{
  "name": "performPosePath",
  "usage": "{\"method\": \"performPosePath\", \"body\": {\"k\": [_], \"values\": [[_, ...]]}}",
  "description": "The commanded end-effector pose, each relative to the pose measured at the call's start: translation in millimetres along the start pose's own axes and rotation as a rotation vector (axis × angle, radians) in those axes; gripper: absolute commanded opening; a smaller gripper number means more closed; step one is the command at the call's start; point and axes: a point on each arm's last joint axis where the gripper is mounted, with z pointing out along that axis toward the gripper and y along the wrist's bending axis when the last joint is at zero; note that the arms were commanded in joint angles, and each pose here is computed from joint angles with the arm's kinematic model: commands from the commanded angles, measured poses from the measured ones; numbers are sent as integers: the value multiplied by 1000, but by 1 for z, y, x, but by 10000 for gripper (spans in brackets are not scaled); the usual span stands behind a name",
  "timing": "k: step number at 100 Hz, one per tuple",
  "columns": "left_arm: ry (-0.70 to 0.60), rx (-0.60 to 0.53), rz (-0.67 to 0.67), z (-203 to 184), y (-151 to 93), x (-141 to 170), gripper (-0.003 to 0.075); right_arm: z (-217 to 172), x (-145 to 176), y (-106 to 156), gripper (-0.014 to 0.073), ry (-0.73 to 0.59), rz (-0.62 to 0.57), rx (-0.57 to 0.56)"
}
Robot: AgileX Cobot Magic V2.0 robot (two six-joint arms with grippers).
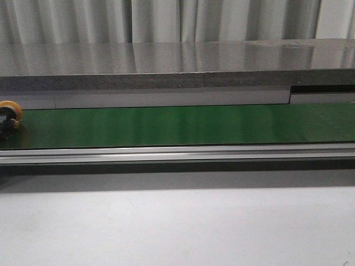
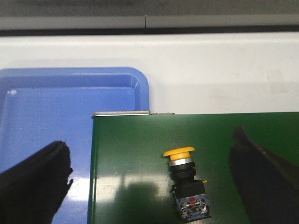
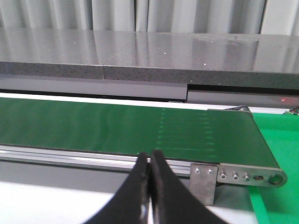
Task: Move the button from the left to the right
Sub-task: 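Open the left gripper, release the button, and raise the gripper away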
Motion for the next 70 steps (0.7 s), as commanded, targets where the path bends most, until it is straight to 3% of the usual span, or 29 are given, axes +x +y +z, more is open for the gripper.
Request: {"method": "performPosePath", "body": {"k": [1, 41, 70], "values": [[-199, 4, 6, -43, -4, -5, 661, -3, -14, -1, -68, -123, 0, 13], [-541, -30, 1, -100, -7, 79, 661, -3, -14, -1, -68, -123, 0, 13], [-646, -38, -3, -111, -9, 155, 661, -3, -14, -1, -68, -123, 0, 13]]}}
